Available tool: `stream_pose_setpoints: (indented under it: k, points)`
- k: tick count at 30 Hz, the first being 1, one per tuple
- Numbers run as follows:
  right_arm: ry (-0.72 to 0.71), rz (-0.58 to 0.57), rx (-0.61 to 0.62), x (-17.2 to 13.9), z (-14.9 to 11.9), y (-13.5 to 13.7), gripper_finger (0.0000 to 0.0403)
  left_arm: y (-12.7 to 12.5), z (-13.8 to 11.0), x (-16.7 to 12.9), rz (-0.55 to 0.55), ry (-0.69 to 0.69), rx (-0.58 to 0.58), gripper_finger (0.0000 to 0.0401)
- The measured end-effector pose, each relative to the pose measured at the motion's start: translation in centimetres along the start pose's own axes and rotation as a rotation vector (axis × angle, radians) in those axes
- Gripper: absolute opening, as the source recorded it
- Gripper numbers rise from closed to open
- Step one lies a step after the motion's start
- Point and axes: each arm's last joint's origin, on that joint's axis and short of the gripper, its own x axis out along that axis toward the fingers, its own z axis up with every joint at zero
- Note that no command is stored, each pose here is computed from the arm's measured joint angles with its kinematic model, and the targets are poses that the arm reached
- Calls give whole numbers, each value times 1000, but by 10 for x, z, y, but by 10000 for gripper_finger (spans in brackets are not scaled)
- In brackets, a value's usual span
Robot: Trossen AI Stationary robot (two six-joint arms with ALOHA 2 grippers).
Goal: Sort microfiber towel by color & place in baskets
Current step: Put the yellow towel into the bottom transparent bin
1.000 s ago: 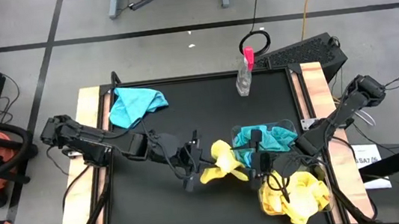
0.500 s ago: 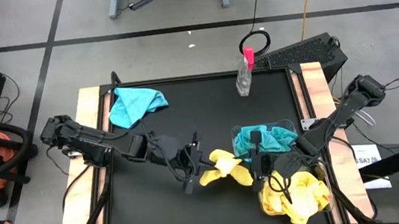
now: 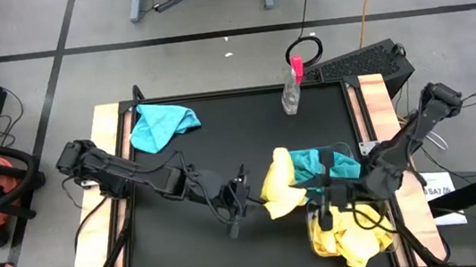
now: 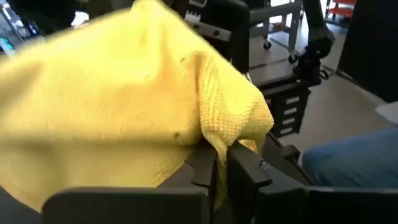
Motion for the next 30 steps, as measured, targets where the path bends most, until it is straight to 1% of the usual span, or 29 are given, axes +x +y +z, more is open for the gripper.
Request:
stream_pose_setpoints:
  k: [3,8,10,13,19,22,25,30]
  points:
    - [-47,40,-35,-9,7,1,1,-1,-5,11,0,-16,0,29]
    - [-44,107,-81,-27,16,5,1,-2,-10,19,1,-28,1,30]
    - [-40,143,-78,-34,21,6,0,-3,-11,20,-2,-19,0,37]
    - [-28,195,-66,-44,27,7,0,-5,-16,21,-8,10,1,71]
    - [2,300,-92,-64,35,14,0,-10,-16,21,-27,13,8,182]
    - [58,360,-94,-75,36,15,0,-12,-17,21,-32,31,6,220]
    - [145,414,-59,-88,36,15,0,-14,-19,21,-41,55,7,236]
    - [319,480,59,-109,29,11,0,-16,-23,20,-48,97,8,239]
